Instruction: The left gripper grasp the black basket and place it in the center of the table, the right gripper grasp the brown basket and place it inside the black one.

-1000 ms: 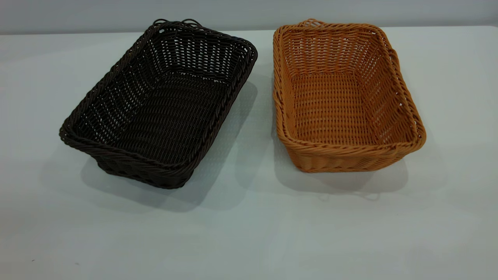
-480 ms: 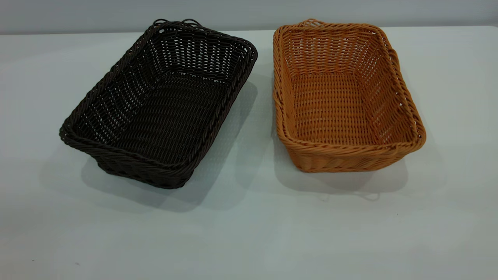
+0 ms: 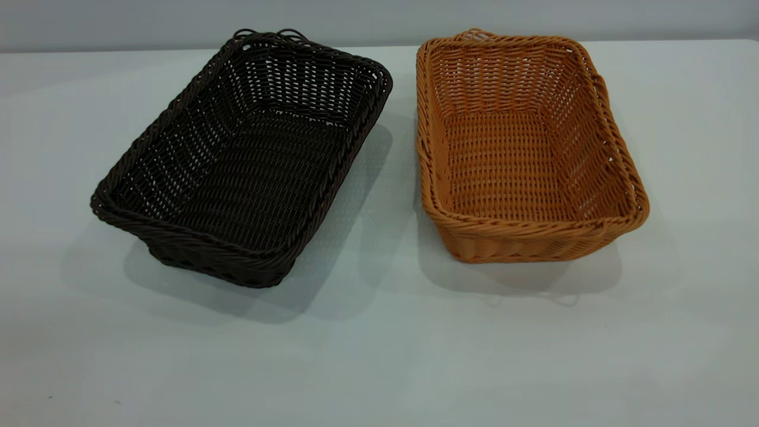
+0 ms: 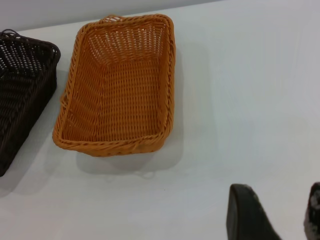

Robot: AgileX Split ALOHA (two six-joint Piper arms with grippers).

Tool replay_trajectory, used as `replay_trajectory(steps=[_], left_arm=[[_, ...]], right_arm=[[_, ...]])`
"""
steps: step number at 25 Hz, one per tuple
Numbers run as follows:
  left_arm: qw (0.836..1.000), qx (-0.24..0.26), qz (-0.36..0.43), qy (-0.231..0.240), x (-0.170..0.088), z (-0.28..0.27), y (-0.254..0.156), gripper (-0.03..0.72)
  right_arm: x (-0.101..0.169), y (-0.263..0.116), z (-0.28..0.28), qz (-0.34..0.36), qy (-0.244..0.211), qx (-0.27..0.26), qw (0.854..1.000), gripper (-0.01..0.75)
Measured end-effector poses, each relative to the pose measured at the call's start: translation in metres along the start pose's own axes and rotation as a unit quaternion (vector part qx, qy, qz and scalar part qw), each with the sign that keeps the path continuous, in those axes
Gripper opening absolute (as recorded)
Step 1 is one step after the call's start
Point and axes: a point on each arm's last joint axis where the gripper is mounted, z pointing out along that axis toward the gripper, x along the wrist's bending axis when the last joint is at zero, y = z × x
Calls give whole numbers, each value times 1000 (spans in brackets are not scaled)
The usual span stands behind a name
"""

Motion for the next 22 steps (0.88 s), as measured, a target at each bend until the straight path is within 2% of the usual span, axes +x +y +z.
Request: replay_trajectory(steps=[15, 18, 22], left_arm=[[1000, 0, 0, 4, 1, 0, 0, 391], [1000, 2, -14, 19, 3, 1, 4, 391], [1000, 15, -7, 22, 0, 11, 34, 391]], right_arm=[[3, 0, 0, 6, 14, 1, 1000, 242], [5, 2, 1, -4, 24, 5, 1000, 281], [14, 20, 20, -38, 56, 57, 996, 407]])
